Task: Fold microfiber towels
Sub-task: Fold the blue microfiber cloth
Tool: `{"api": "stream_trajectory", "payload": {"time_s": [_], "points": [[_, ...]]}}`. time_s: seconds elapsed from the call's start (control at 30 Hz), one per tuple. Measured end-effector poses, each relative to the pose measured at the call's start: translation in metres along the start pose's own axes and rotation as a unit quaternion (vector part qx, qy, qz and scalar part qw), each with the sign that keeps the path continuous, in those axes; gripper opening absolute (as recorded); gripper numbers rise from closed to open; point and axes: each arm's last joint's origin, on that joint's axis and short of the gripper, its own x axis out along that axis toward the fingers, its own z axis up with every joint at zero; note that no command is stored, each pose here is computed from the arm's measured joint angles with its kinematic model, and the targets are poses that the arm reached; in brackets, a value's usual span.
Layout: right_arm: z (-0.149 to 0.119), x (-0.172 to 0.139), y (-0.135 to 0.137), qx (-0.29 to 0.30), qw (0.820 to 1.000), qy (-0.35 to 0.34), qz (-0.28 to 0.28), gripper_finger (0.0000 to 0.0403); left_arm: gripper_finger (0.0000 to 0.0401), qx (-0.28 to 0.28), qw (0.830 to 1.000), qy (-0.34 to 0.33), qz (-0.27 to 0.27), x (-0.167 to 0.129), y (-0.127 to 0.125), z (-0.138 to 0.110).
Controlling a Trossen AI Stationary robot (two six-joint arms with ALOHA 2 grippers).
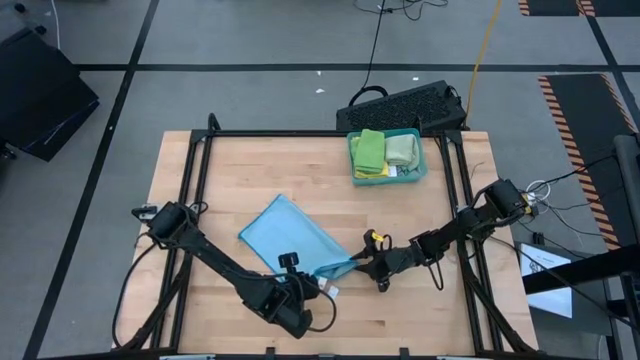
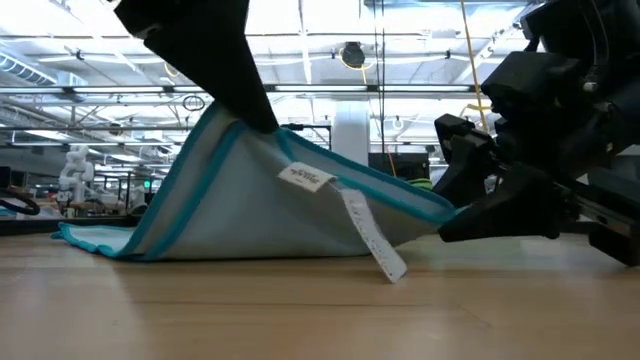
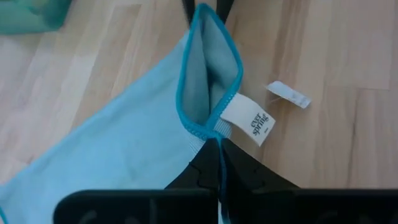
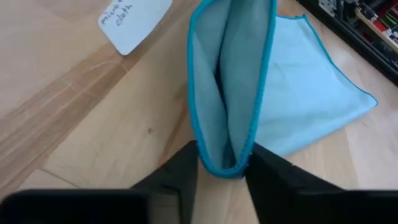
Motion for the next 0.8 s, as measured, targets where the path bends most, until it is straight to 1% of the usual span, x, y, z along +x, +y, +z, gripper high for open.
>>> {"api": "stream_trajectory", "payload": {"time_s": [0.13, 0.23, 0.3, 0.37, 0.47, 0.6, 0.7, 0.8], "points": [[0.001, 0.000, 0.000, 0.003, 1.000, -0.004, 0.002, 0.0066, 0.0004, -0.006, 1.000, 0.010, 0.009, 0.000, 0.002, -0.003], [0.005, 0.002, 0.001, 0.005, 1.000, -0.019, 0.025, 0.0029, 0.0009, -0.006, 1.000, 0.008, 0.018, -0.001, 0.002, -0.004], [0.012, 0.004, 0.000, 0.011, 0.999, -0.038, 0.038, 0.0009, 0.0008, -0.001, 1.000, 0.007, 0.017, -0.002, 0.001, -0.005], [0.022, 0.007, -0.002, 0.032, 0.997, -0.055, 0.038, 0.0005, 0.0004, 0.006, 1.000, 0.007, 0.016, -0.004, -0.001, -0.006], [0.040, 0.012, -0.005, 0.070, 0.994, -0.077, 0.035, 0.0011, 0.0006, 0.018, 1.000, 0.010, 0.015, -0.010, -0.004, -0.011], [0.066, 0.018, -0.008, 0.122, 0.985, -0.106, 0.060, 0.0007, 0.0008, 0.016, 1.000, 0.019, 0.016, -0.027, -0.009, -0.023], [0.082, 0.021, -0.007, 0.161, 0.980, -0.096, 0.072, 0.0003, 0.0004, 0.001, 1.000, 0.024, 0.018, -0.043, -0.013, -0.034], [0.096, 0.024, -0.005, 0.199, 0.973, -0.072, 0.091, 0.0006, 0.0007, -0.001, 0.999, 0.022, 0.029, -0.059, -0.019, -0.050]]}}
